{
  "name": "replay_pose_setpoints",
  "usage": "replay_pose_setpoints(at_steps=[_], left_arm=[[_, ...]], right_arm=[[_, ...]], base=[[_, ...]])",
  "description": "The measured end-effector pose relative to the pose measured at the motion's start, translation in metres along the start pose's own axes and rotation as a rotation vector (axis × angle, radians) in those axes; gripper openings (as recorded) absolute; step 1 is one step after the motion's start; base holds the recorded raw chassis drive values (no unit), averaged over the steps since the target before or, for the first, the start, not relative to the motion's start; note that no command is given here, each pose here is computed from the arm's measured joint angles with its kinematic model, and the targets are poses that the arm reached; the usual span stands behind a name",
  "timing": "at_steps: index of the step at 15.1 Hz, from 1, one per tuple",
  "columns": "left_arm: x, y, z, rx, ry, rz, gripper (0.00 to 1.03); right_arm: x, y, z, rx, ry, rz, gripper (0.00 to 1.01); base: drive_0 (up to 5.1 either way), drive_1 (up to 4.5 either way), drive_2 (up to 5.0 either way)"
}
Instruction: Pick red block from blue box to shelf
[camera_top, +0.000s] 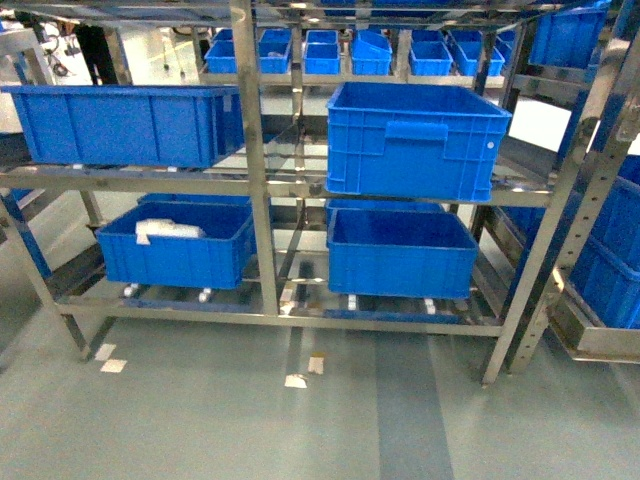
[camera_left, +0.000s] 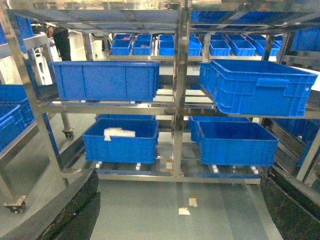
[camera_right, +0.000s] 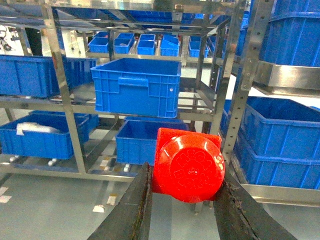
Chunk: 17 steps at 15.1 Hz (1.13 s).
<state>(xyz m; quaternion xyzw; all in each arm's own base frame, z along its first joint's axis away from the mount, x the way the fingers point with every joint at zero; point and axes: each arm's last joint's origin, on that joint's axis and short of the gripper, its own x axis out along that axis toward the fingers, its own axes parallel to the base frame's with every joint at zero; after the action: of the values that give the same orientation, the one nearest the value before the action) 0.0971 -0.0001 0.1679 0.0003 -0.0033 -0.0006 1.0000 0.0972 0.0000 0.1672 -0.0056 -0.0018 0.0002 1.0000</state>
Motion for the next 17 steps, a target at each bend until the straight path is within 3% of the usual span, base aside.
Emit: replay_pose_setpoints(at_steps=[17], left_arm=[[0.0, 0.0001, -0.0001, 0.0, 0.002, 0.001, 0.98]], right_arm=[[0.0, 0.0, 0.0, 0.0, -0.001, 0.0, 0.28]], base=[[0.0, 4.27, -4.4]])
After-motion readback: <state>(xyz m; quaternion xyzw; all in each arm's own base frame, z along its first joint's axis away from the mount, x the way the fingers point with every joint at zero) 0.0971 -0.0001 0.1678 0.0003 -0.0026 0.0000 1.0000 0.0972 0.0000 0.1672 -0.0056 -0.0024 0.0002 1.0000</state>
